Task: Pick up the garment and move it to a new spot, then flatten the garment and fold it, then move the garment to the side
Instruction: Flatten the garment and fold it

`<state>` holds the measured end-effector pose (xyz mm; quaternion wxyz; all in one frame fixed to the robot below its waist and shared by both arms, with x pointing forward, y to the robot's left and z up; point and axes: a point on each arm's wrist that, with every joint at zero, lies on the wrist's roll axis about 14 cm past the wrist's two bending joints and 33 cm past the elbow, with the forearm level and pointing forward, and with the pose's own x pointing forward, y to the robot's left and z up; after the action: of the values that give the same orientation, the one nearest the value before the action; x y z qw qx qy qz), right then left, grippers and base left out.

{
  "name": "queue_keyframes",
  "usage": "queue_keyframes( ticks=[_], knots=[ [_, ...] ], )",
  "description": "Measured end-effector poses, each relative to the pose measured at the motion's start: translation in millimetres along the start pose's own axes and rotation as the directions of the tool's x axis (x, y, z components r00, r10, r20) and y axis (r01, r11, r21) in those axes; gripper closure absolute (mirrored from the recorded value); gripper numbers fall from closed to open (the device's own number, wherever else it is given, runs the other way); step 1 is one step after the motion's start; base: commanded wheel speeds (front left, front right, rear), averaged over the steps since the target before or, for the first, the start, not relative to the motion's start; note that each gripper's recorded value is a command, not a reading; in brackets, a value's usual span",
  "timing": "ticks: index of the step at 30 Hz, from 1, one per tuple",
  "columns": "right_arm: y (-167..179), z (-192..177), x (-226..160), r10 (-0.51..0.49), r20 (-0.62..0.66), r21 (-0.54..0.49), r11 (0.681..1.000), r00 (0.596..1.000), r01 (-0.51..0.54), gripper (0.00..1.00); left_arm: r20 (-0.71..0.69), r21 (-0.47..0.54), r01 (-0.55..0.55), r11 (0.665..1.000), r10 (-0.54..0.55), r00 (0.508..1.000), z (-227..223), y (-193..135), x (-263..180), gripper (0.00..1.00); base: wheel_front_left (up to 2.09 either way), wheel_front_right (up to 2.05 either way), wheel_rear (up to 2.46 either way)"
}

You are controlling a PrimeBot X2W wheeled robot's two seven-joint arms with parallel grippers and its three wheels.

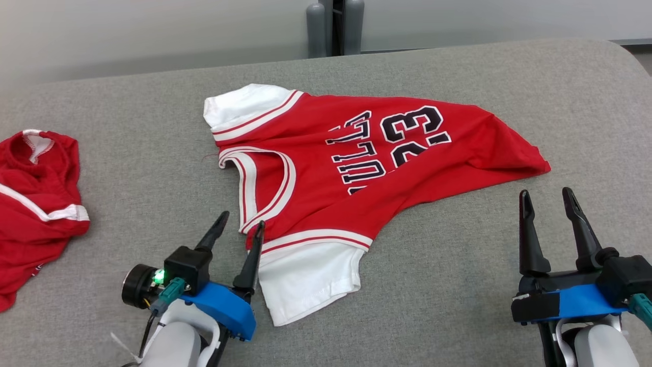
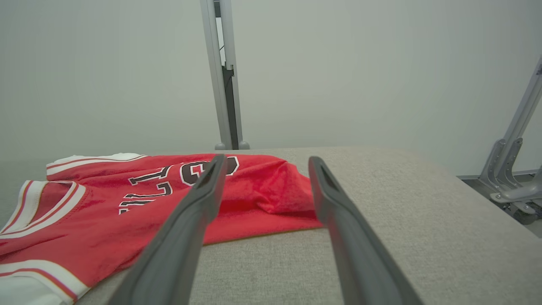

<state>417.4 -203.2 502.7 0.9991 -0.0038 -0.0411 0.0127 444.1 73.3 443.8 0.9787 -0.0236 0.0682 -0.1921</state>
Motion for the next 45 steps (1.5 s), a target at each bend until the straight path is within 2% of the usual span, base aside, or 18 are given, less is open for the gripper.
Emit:
queue_keyframes(
  ticks=[6, 14, 15, 16, 17, 23, 33, 38, 39, 40, 45],
  knots=[
    [-8, -5, -2, -0.026, -0.016, 0.0, 1.0, 1.0, 0.026, 0.0, -0.146, -0.023, 0.075, 0.997, -0.078, 0.986, -39, -20, 3, 0.0, 0.0, 0.0, 0.0],
    [-11, -7, -3, -0.04, -0.021, 0.001, 0.999, 0.999, 0.04, 0.0, -0.237, -0.029, 0.07, 0.997, -0.074, 0.969, -61, -14, 1, 0.0, 0.0, 0.0, 0.0],
    [-11, -7, -3, -0.04, -0.021, 0.002, 0.999, 0.999, 0.04, 0.0, -0.243, -0.032, 0.067, 0.997, -0.073, 0.967, -63, -13, 1, 0.31, 0.0, 0.0, 0.0],
    [-11, -7, -2, -0.04, -0.021, 0.003, 0.999, 0.999, 0.04, 0.0, -0.248, -0.036, 0.064, 0.997, -0.071, 0.966, -64, -13, 2, 0.78, 0.0, 0.0, 0.0],
    [-10, -7, -2, -0.039, -0.021, 0.003, 0.999, 0.999, 0.04, 0.0, -0.25, -0.038, 0.062, 0.997, -0.07, 0.966, -64, -12, 2, 1.0, 0.0, 0.0, 0.0],
    [-8, -8, -1, -0.033, -0.021, 0.009, 0.999, 0.999, 0.033, 0.0, -0.221, -0.061, 0.038, 0.997, -0.05, 0.974, -58, -6, 6, 1.0, 0.0, 0.0, 0.0],
    [-4, -12, -3, -0.027, -0.034, 0.018, 0.999, 0.999, 0.028, 0.0, -0.174, -0.018, -0.167, 0.986, 0.161, 0.972, -43, 72, -20, 1.0, 0.0, 0.0, 0.0],
    [0, -17, -5, -0.017, -0.051, 0.03, 0.999, 0.999, 0.018, 0.0, -0.164, -0.01, -0.216, 0.976, 0.211, 0.964, -38, 89, -33, 1.0, 0.0, 0.0, 0.0],
    [1, -18, -5, -0.014, -0.055, 0.031, 0.999, 0.998, 0.016, 0.0, -0.166, -0.015, -0.218, 0.976, 0.213, 0.963, -39, 89, -34, 0.83, 0.0, 0.0, 0.0],
    [2, -19, -5, -0.011, -0.058, 0.033, 0.999, 0.998, 0.013, 0.0, -0.162, -0.019, -0.219, 0.976, 0.213, 0.964, -38, 88, -35, 0.0, 0.0, 0.0, 0.0],
    [4, -21, -5, -0.004, -0.065, 0.035, 0.999, 0.998, 0.007, 0.0, -0.071, -0.03, -0.217, 0.976, 0.214, 0.974, -18, 80, -30, 0.0, 0.0, 0.0, 0.0]
  ],
)
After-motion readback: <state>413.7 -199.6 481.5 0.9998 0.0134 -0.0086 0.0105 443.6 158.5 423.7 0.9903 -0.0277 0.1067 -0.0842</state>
